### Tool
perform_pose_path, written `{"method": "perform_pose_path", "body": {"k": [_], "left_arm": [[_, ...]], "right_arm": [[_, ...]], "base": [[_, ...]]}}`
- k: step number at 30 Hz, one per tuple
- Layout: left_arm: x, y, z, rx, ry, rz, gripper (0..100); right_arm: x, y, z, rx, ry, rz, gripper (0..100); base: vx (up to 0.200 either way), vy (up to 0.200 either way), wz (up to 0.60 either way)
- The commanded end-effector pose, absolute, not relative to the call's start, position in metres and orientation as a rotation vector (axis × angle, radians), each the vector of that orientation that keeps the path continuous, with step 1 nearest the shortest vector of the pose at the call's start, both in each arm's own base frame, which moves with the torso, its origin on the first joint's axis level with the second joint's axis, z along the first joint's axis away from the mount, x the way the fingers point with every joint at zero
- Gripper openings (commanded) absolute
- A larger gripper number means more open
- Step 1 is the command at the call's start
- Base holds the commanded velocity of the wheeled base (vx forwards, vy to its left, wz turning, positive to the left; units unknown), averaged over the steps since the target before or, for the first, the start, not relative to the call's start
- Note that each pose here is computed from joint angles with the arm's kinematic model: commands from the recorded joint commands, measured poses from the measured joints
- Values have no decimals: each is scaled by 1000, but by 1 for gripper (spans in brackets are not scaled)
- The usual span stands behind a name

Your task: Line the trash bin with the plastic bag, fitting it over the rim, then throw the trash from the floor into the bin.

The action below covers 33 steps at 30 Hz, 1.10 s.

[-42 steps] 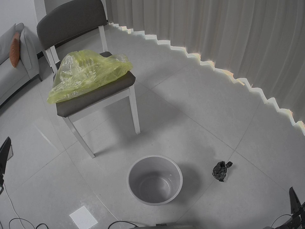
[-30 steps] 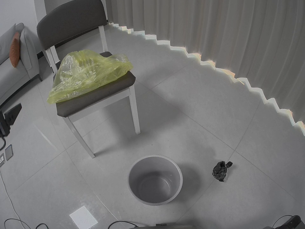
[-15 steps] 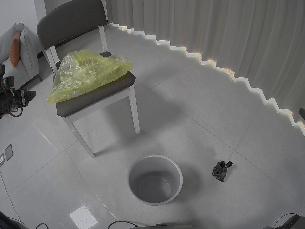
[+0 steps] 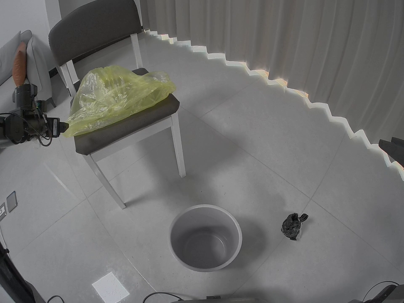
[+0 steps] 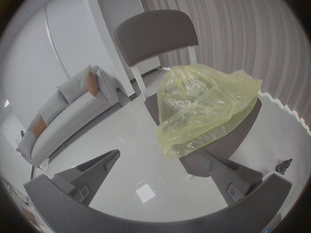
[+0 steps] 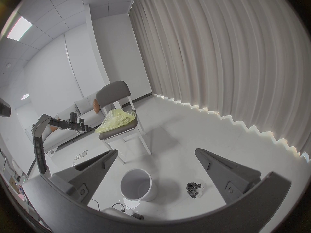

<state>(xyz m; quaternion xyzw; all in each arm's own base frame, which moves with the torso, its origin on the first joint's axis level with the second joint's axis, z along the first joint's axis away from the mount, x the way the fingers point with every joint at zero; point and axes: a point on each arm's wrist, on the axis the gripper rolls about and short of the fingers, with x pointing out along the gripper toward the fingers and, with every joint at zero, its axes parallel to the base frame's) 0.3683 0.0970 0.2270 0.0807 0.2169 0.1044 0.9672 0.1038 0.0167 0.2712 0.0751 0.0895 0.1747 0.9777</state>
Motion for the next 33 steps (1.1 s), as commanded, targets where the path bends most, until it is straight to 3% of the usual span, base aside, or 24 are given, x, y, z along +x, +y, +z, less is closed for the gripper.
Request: {"method": "perform_pose_path", "body": {"k": [1,17,33], "left_arm": [[402,91,205,167,485,169,100],[443,109,179,154,481,185,100],[463,114,181,85,403,173,100]], "right_arm": [[111,18,268,153,209,352,100],[114,18,263,154,224,346,100],[110,17,255,155,242,346,100]], "base": [[0,0,0],[0,0,0],[0,0,0]]}}
